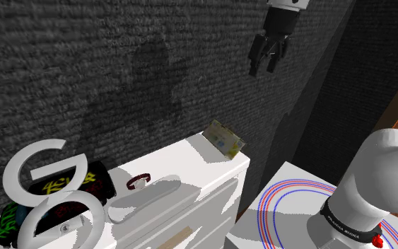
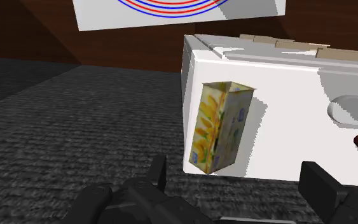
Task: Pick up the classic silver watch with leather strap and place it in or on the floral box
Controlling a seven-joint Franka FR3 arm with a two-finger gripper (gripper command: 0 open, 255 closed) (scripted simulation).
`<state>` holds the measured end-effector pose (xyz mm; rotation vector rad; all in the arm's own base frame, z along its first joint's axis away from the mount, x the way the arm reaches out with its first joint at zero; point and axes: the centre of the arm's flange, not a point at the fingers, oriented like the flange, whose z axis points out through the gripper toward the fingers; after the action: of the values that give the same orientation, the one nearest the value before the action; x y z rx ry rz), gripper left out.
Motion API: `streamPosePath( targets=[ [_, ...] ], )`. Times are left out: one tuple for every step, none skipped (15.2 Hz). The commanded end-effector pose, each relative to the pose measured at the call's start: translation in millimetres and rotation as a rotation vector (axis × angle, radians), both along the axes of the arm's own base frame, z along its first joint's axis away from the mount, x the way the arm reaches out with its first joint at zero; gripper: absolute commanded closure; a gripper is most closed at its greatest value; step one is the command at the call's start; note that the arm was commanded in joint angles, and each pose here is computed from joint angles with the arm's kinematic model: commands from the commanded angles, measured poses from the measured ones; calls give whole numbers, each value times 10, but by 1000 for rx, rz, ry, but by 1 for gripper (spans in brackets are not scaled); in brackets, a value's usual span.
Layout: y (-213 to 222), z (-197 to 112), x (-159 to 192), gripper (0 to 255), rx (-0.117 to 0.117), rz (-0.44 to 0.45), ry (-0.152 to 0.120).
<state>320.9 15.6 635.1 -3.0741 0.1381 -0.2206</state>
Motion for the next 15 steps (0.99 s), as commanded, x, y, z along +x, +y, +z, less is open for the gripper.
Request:
streamPosePath(
  targets=[
    [0, 0, 0, 0, 0, 0, 0],
    [119, -69, 11, 0, -1, -27, 4],
    [238, -137, 24, 0, -2, -55, 8],
    [357, -206, 41, 0, -2, -82, 12],
    [474, -275, 60, 0, -3, -109, 16],
    [592, -345, 82, 0, -4, -137, 20],
    [708, -414, 108, 0, -5, -164, 24],
    [824, -484, 136, 0, -5, -191, 28],
    [939, -554, 167, 0, -6, -219, 32],
    [1053, -624, 201, 0, -7, -246, 36],
    [1166, -694, 238, 0, -8, -273, 40],
    [1278, -765, 277, 0, -9, -301, 44],
    [1388, -835, 320, 0, -9, -328, 48],
    [1498, -907, 365, 0, -10, -355, 53],
    [1606, -978, 412, 0, -11, -383, 57]
  ],
)
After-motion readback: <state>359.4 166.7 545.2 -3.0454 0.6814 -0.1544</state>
